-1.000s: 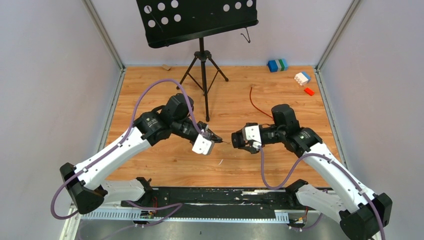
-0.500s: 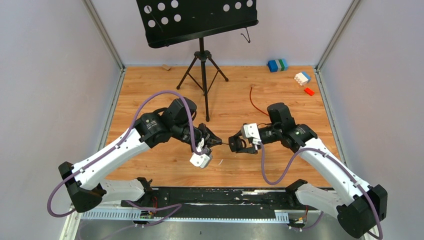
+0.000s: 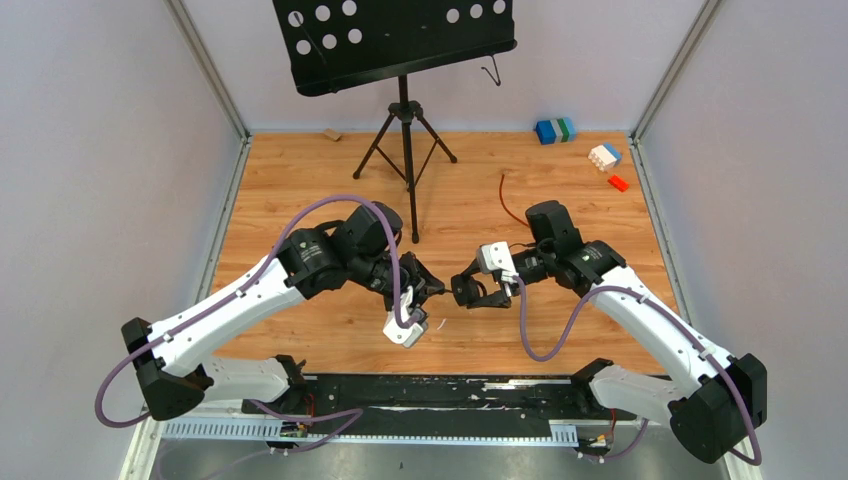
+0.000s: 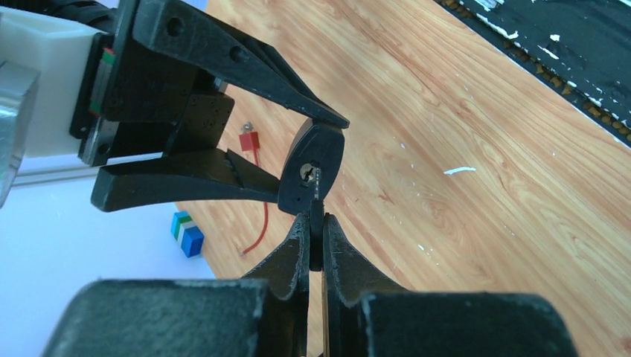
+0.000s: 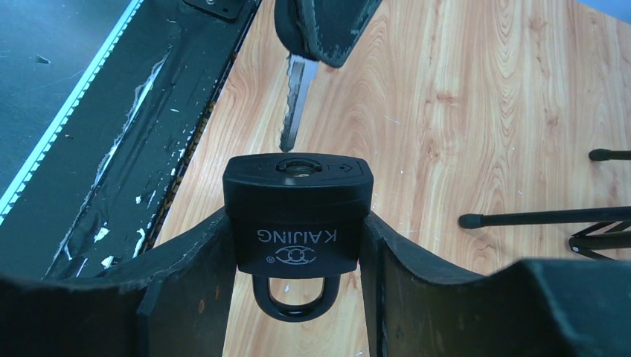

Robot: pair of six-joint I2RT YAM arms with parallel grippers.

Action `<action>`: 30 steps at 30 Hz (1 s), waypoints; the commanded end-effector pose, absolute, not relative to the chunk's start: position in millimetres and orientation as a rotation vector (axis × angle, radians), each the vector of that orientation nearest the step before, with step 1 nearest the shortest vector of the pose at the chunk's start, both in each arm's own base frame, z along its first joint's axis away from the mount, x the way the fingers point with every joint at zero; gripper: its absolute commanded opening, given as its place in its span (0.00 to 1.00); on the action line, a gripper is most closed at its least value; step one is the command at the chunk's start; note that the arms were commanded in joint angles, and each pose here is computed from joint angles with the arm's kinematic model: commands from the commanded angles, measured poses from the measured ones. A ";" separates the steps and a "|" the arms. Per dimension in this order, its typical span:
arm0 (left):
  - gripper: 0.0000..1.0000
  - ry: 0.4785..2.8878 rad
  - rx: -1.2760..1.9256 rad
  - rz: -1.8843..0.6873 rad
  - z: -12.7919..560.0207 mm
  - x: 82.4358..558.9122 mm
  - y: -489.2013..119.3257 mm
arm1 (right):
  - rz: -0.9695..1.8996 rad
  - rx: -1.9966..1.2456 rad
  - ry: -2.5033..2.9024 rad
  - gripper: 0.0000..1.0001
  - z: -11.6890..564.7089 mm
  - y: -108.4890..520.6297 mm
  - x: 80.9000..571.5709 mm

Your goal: Unlock with the key

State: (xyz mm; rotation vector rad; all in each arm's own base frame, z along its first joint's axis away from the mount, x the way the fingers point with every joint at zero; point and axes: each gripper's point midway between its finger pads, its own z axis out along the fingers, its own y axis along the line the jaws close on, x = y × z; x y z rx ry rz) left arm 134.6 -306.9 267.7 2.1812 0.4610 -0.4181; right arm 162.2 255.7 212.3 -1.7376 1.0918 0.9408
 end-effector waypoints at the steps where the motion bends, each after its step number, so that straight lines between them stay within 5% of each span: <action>1: 0.00 0.410 2.189 -0.370 277.0 136.7 -311.8 | 0.974 -1.719 0.921 0.00 249.7 268.1 156.9; 30: 0.00 0.392 2.232 -0.347 267.2 139.8 -316.9 | 0.974 -1.733 0.931 0.00 244.8 268.9 156.4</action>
